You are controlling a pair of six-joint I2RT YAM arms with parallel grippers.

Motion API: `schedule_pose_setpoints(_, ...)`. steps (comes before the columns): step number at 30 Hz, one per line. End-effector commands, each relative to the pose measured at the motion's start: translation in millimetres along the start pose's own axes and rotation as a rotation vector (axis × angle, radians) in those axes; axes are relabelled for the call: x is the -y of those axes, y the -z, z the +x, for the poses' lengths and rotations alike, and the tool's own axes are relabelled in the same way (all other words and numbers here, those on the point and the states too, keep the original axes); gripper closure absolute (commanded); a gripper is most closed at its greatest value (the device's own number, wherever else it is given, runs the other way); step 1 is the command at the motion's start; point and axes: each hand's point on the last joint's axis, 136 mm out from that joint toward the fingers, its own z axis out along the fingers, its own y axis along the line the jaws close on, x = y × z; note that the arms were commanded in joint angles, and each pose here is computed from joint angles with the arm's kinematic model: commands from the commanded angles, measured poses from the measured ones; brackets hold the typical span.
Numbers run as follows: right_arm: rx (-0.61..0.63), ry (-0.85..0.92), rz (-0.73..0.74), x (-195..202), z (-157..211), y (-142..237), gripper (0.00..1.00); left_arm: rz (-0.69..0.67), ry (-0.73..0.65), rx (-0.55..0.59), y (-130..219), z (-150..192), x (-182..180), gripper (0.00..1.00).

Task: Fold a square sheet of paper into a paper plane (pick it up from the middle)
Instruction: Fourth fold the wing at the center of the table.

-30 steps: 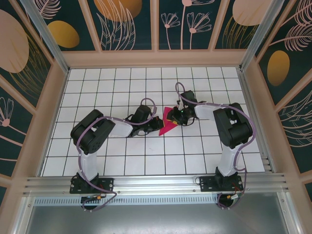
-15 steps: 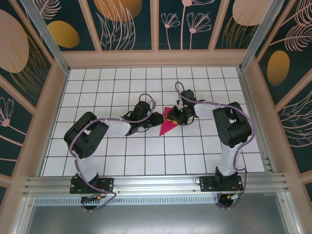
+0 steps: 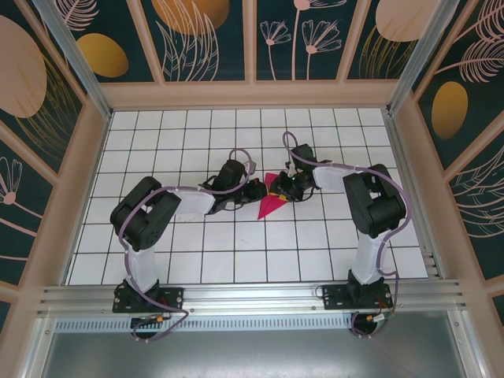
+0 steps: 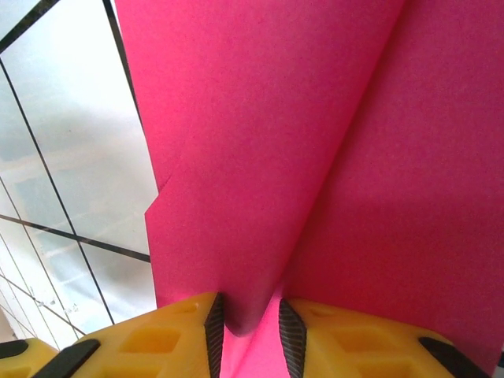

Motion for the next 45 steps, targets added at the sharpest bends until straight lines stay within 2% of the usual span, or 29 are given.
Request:
schedule_pose_setpoints(1,-0.101,-0.106,0.364,110,42,-34,0.68,-0.055,0.034,-0.076,-12,20,-22,0.95)
schedule_pose_setpoints(8,-0.105,-0.107,0.363,110,43,-34,0.68,-0.081,0.049,-0.088,-15,25,-32,0.98)
schedule_pose_setpoints(19,-0.110,-0.109,0.362,111,44,-36,0.70,-0.070,0.020,0.007,1,7,-18,1.00)
schedule_pose_setpoints(25,-0.109,-0.105,0.353,109,43,-36,0.69,-0.079,0.036,-0.003,2,12,-22,1.00)
schedule_pose_setpoints(34,-0.111,-0.123,0.363,112,44,-37,0.66,0.035,0.020,-0.024,1,12,2,0.97)
schedule_pose_setpoints(45,-0.117,-0.144,0.373,113,44,-39,0.63,-0.040,0.022,-0.057,-5,29,-9,0.96)
